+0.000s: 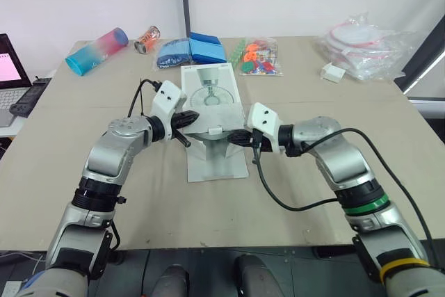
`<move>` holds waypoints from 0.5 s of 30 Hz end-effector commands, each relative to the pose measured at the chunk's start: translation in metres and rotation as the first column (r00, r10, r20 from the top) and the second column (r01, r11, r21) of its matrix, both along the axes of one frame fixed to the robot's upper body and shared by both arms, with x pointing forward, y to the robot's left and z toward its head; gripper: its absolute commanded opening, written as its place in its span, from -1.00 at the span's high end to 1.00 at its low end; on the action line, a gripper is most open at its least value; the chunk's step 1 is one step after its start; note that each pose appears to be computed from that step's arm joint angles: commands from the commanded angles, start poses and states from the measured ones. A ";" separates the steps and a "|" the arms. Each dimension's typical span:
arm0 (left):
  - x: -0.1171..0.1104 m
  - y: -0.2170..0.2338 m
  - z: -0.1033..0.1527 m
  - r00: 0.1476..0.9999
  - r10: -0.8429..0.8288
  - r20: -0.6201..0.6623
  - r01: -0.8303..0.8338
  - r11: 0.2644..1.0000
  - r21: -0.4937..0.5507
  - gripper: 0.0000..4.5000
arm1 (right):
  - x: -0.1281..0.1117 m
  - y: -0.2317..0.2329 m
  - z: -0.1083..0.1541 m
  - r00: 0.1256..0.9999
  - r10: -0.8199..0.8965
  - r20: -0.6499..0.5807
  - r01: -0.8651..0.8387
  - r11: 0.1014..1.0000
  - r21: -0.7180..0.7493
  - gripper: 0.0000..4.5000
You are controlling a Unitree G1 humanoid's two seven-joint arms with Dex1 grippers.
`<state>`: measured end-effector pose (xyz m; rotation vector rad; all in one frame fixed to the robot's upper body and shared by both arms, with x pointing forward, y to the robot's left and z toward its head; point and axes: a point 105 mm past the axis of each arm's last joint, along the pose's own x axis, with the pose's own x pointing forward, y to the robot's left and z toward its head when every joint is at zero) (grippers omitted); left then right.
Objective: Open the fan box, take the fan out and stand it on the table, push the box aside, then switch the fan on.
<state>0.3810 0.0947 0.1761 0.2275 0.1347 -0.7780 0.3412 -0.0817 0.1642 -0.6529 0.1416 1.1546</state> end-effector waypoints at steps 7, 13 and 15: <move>0.000 0.006 -0.006 1.000 0.018 -0.018 -0.017 1.000 0.021 1.00 | -0.009 -0.012 0.014 1.000 0.001 -0.004 -0.002 1.000 -0.025 0.98; 0.000 0.005 -0.006 1.000 0.016 -0.017 -0.015 1.000 0.020 1.00 | 0.004 -0.027 0.008 0.997 -0.079 0.017 0.081 0.991 -0.103 0.98; 0.000 0.005 -0.006 1.000 0.015 -0.017 -0.015 1.000 0.021 1.00 | 0.008 -0.032 0.006 0.994 -0.107 0.027 0.110 0.986 -0.122 0.98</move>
